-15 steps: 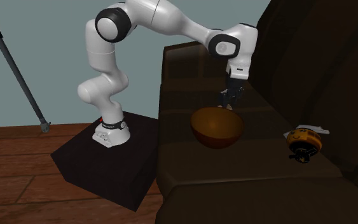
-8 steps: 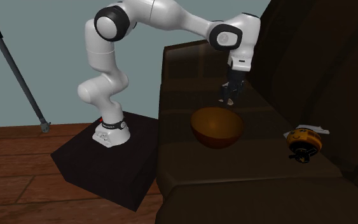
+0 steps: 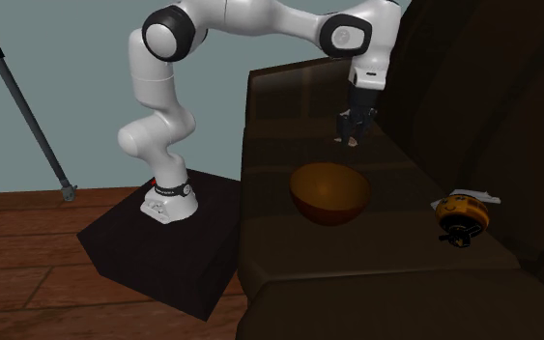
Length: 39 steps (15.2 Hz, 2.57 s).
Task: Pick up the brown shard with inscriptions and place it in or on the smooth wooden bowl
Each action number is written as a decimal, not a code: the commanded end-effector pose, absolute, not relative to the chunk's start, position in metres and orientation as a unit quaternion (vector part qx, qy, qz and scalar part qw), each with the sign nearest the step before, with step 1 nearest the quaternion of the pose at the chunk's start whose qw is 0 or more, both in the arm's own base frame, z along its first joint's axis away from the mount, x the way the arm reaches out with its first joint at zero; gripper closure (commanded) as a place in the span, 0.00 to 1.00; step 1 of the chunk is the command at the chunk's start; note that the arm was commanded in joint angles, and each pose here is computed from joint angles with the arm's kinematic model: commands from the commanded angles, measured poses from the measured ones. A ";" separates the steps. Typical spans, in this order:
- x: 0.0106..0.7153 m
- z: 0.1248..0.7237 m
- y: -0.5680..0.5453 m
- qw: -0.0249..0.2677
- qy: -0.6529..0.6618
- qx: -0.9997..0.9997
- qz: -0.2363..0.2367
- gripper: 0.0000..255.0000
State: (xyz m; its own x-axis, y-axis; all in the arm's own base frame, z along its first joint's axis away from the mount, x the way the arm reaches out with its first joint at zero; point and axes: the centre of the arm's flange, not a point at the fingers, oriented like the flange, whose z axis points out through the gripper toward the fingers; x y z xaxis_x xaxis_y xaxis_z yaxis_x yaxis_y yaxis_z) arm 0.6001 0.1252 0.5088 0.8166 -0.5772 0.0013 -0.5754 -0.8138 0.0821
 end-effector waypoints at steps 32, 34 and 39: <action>0.598 0.607 -0.072 0.039 -0.303 0.952 -0.012 1.00; 0.598 0.608 -0.098 0.039 -0.303 0.952 -0.012 1.00; 0.598 0.587 -0.113 0.039 -0.303 0.952 -0.012 1.00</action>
State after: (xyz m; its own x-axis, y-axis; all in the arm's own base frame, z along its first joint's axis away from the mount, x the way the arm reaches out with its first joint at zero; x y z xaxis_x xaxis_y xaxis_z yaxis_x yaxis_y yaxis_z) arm 0.5981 -0.1117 0.5928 0.8163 -0.5776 0.0009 -0.5757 -0.8135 0.0825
